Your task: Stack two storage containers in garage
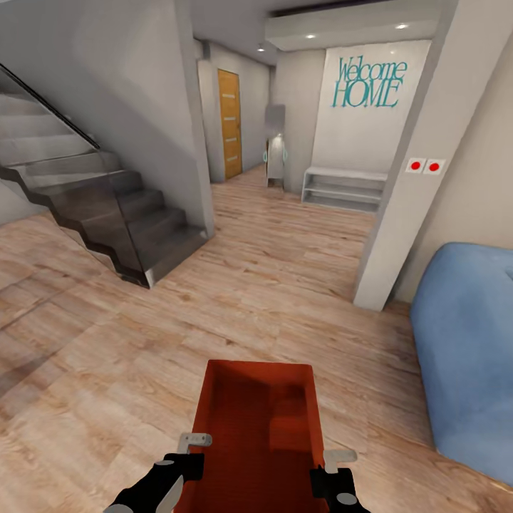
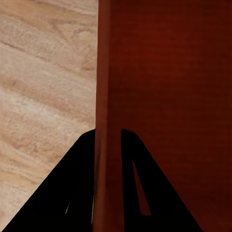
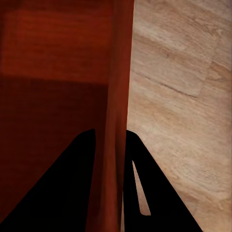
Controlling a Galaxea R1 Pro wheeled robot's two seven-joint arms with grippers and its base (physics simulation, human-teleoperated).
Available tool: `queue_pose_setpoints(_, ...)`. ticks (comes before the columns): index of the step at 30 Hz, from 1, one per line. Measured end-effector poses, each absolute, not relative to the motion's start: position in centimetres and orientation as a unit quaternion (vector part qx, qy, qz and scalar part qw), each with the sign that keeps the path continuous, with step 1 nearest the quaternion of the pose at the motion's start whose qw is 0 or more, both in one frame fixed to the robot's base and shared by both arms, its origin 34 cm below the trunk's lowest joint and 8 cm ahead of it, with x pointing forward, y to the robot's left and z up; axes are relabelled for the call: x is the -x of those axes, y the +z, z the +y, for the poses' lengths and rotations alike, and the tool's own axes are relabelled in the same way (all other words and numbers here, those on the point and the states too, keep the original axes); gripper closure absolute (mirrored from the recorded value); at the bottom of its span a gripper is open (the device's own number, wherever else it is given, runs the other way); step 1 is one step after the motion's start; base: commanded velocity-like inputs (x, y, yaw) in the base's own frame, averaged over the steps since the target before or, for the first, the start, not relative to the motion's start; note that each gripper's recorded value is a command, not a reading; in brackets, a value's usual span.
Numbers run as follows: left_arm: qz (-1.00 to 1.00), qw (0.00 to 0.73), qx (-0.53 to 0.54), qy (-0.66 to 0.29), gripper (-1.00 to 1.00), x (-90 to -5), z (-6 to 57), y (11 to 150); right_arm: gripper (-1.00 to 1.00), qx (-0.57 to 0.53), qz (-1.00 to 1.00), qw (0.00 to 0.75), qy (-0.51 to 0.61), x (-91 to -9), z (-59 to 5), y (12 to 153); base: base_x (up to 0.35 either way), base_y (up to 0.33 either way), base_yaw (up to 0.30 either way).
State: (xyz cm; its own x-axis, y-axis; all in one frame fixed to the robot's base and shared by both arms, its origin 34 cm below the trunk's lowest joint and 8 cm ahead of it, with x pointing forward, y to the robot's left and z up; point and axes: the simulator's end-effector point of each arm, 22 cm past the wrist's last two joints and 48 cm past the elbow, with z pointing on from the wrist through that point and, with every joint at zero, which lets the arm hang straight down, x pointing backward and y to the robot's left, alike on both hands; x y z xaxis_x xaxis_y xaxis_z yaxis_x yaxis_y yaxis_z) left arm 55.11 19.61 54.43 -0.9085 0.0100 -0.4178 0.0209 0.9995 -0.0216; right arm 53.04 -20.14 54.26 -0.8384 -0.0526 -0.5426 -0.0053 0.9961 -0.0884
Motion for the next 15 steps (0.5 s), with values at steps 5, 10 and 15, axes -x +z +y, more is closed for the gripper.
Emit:
queue_pose_setpoints(5,0.977,0.214,-0.008,-0.013,1.0,-55.11,19.61,54.43,1.0,0.015,0.958,0.284,-0.042,-53.05,-20.14,54.26,0.323,0.0,0.0)
queue_pose_setpoints(10,0.977,0.214,-0.008,-0.013,1.0,-55.11,19.61,54.43,1.0,0.015,0.958,0.284,-0.042,-53.05,-20.14,54.26,0.323,0.0,0.0)
queue_pose_setpoints(15,0.977,0.214,-0.008,-0.013,1.0,-55.14,19.61,54.45,1.0,0.015,0.958,0.284,-0.042,-53.07,-20.14,54.28,0.323,0.0,0.0)
